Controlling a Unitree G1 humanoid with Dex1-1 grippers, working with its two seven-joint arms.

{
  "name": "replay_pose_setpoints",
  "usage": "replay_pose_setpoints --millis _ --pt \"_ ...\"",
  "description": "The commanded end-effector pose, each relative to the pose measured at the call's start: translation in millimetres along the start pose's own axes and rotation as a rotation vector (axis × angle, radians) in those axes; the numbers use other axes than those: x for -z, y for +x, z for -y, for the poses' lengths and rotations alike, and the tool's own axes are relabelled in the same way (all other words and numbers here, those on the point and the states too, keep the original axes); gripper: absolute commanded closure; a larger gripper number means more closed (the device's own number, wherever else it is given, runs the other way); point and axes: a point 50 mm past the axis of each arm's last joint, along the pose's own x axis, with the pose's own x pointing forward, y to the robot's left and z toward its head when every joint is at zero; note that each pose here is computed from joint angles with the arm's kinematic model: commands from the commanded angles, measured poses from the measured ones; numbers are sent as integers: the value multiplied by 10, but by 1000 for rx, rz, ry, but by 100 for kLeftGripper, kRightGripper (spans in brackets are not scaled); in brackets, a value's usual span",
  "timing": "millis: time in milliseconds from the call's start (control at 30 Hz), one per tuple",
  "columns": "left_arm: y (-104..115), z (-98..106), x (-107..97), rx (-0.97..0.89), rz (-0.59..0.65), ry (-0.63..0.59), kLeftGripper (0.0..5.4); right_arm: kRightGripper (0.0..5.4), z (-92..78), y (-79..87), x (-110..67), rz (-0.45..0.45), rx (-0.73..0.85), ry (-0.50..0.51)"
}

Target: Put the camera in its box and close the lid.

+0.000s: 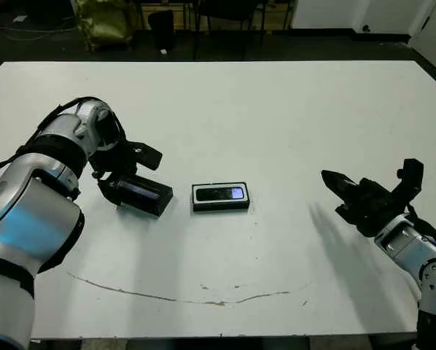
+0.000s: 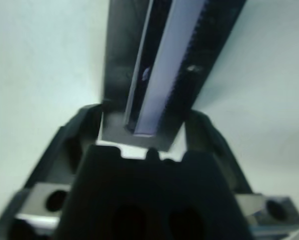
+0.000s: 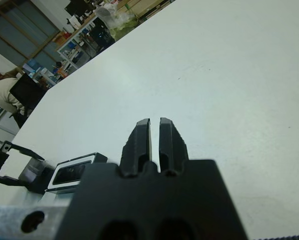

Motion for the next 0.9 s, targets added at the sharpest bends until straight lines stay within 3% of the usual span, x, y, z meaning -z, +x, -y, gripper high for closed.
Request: replay_pose_setpoints --millis 33,267,533,733,900 --pt "440 223 20 143 4 -3 296 540 28 -18 57 -13 21 13" --pt "280 174 -22 138 15 81 319 540 38 -5 96 -11 12 11" --pt "-8 148 -47 112 149 97 319 540 53 44 156 -20 -4 -4" --pt "-208 174 101 -89 450 -152 319 540 80 80 215 -24 -49 0" --pt "-314 269 221 -225 553 -335 319 540 121 142 317 -39 -82 29"
